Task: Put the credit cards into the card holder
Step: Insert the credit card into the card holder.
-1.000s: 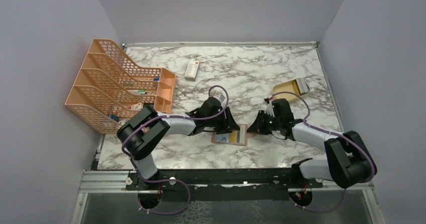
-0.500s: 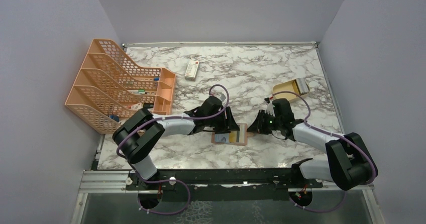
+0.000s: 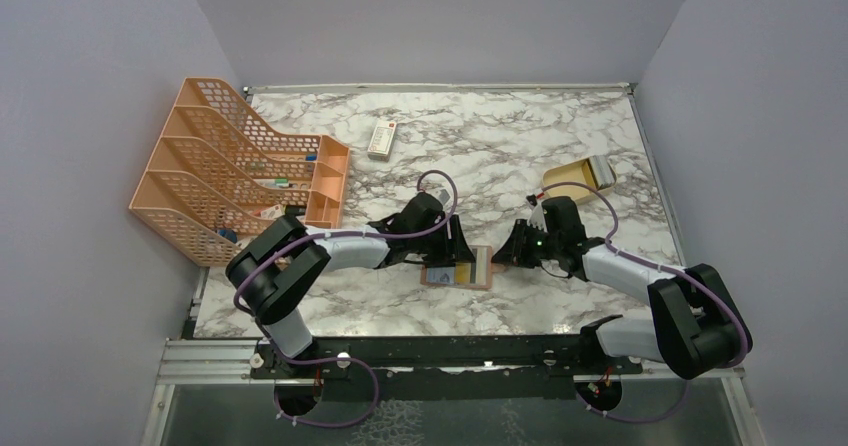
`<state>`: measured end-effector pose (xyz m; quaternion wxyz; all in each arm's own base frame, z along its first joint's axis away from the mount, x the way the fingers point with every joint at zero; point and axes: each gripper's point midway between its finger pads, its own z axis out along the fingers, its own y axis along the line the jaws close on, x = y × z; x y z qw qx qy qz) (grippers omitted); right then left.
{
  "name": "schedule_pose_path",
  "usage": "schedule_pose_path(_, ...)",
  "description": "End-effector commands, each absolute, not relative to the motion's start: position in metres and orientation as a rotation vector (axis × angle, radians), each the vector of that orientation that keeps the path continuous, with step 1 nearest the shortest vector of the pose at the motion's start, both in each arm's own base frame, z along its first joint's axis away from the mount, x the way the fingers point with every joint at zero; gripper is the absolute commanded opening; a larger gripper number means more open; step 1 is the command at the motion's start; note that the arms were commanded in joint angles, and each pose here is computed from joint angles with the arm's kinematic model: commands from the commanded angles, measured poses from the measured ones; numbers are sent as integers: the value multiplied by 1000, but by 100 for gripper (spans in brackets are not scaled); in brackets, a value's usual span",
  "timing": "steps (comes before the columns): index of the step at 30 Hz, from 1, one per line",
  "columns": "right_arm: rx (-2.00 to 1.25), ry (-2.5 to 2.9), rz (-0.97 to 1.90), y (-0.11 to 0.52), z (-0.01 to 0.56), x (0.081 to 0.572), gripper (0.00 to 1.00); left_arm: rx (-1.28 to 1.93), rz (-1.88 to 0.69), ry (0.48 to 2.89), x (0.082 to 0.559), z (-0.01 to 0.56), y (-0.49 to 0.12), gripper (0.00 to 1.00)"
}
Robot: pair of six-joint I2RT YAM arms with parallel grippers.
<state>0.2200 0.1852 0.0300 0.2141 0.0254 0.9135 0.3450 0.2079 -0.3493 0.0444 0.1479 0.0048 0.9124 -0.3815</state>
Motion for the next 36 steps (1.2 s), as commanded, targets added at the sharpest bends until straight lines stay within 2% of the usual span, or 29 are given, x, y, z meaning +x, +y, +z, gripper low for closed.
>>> schedule_pose_path(1,61,2512,968,187,32,221,13,30,-1110,2629,208,42,-355,59)
schedule_pose_path(15,72,2519,969,188,30,222,12,17,-1261,2597,200,61,-375,58)
schedule_pose_path(29,113,2508,962,185,28,220,11,33,-1231,2604,199,61,-381,58)
schedule_pose_path(31,109,2507,939,183,30,223,13,37,-1189,2615,201,57,-377,58)
schedule_pose_path(36,85,2501,862,176,41,229,26,60,-1137,2586,207,75,-369,60)
